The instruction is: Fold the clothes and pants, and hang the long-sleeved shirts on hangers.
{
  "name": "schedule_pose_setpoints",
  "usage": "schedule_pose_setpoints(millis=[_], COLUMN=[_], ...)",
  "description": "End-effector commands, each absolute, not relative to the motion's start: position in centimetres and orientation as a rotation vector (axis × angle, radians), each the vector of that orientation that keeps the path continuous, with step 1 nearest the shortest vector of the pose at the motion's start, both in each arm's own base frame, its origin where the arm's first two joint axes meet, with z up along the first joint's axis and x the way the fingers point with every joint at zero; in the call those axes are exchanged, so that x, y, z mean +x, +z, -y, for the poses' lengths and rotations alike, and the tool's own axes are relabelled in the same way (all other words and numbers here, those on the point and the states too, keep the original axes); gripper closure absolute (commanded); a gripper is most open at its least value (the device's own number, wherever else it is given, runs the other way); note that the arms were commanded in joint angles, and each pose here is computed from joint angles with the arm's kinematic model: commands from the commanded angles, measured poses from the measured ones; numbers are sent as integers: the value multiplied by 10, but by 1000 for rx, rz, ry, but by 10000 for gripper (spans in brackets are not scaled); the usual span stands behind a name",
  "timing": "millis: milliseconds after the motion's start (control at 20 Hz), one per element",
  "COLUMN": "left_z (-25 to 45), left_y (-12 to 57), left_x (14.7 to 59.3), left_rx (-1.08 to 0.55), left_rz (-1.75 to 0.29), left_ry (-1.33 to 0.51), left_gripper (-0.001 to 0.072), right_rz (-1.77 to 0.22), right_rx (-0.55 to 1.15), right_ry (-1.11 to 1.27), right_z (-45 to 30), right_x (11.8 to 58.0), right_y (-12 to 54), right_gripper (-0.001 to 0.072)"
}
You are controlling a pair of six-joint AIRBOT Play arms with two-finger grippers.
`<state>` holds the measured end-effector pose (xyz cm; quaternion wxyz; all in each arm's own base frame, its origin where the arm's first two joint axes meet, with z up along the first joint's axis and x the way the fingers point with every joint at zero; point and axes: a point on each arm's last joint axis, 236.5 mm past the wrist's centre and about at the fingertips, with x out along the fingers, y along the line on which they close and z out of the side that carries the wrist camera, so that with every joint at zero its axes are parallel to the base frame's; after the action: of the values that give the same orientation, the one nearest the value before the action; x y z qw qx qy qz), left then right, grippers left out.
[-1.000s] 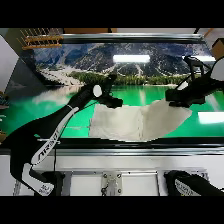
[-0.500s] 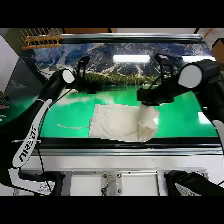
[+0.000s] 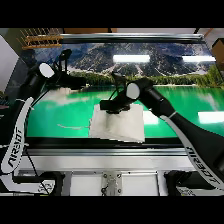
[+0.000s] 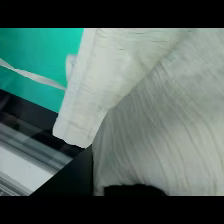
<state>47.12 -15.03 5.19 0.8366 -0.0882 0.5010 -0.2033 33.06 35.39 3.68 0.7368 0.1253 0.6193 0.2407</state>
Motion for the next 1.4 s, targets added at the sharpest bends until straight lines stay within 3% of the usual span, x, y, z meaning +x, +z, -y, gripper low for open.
schedule_pose_setpoints(millis=[0, 100, 150, 250, 400, 600, 800, 850, 900, 950, 1350], left_z=[129, 122, 119, 116, 115, 115, 125, 127, 129, 132, 137], left_y=[71, 82, 87, 98, 105, 72, 42, 39, 36, 35, 29], left_x=[471, 470, 469, 464, 447, 398, 348, 341, 334, 330, 311], left_rx=[-202, -206, -201, -198, -200, -241, -324, -346, -373, -401, -465], left_rz=[-1029, -1008, -997, -985, -967, -1024, -1098, -1099, -1093, -1085, -1067], left_ry=[-400, -391, -387, -387, -385, -368, -385, -388, -389, -391, -392], left_gripper=[687, 687, 687, 688, 688, 688, 687, 687, 687, 687, 688], right_rz=[-1290, -1224, -1186, -1130, -1065, -1148, -1302, -1331, -1354, -1361, -1335], right_rx=[311, 372, 401, 427, 284, 156, 350, 433, 508, 573, 882], right_ry=[647, 734, 787, 893, 922, 678, 285, 205, 168, 173, 407], right_z=[-417, -449, -462, -473, -434, -281, -112, -86, -69, -64, -148], right_x=[333, 333, 333, 328, 331, 341, 317, 308, 298, 292, 315], right_y=[7, 12, 22, 49, 78, 58, -11, -29, -47, -60, -106], right_gripper=[648, 256, 195, 205, 205, 204, 203, 181, 26, -8, -7])
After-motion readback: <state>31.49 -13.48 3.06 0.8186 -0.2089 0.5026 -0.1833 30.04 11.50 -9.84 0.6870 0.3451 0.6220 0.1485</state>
